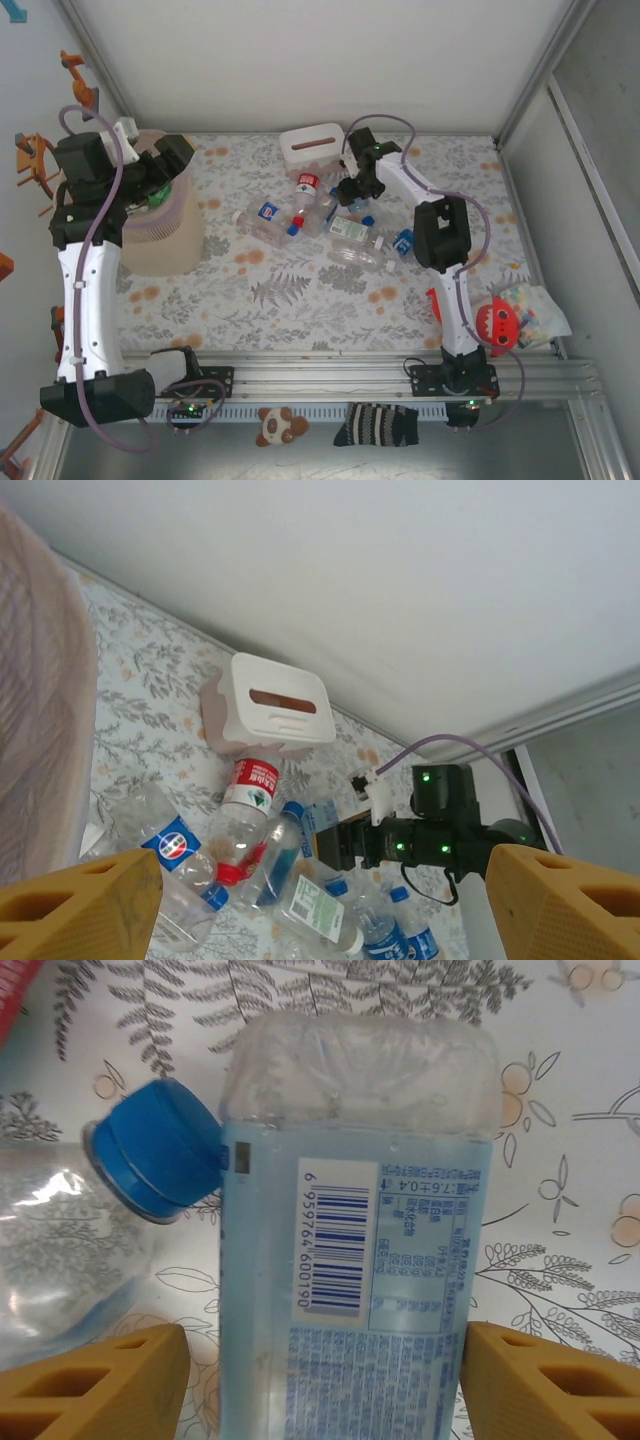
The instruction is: Put the plastic bottles in the bin
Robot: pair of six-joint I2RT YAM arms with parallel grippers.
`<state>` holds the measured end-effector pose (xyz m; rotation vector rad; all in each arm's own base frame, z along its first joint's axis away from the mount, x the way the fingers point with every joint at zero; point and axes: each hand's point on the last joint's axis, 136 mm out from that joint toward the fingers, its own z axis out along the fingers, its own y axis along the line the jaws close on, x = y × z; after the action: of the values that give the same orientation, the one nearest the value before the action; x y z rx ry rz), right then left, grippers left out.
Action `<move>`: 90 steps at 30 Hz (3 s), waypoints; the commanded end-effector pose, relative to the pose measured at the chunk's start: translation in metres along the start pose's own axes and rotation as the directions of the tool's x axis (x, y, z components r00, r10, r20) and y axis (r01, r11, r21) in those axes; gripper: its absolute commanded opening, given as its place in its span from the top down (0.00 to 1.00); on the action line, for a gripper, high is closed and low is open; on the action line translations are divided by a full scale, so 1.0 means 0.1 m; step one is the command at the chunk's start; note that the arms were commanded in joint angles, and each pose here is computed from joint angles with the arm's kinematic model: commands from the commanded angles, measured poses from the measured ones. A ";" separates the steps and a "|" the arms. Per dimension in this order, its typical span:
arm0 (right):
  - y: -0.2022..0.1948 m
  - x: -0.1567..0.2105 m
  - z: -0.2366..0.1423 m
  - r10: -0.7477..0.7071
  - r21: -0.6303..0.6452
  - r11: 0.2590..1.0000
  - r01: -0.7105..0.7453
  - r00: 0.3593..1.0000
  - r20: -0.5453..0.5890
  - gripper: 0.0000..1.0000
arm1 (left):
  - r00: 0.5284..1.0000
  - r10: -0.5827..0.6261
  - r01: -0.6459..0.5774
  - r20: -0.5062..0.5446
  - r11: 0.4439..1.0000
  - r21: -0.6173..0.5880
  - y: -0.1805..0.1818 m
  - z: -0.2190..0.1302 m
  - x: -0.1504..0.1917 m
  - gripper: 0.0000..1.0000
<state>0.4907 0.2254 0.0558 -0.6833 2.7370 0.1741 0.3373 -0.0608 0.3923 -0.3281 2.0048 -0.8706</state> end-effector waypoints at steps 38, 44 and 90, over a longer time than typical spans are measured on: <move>-0.04 -0.33 -1.92 0.007 0.072 0.997 -0.033 0.942 0.337 0.57 | 0.843 0.338 -0.492 -0.419 0.799 -0.345 0.77 0.43 0.22 0.84; -0.01 -0.28 -2.32 0.013 0.071 0.996 -0.045 0.916 0.402 0.57 | 0.847 0.335 -0.477 -0.412 0.821 -0.314 0.64 0.47 0.26 0.93; 1.26 0.18 -4.57 0.237 -0.472 0.800 0.370 0.527 0.816 0.58 | 0.877 0.428 -0.472 0.221 0.675 0.567 -1.76 -0.33 0.26 0.36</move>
<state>0.3151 0.2334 0.4445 -0.5464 1.7938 0.9668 0.2942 -0.1662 0.4692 0.3836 1.6981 -0.9600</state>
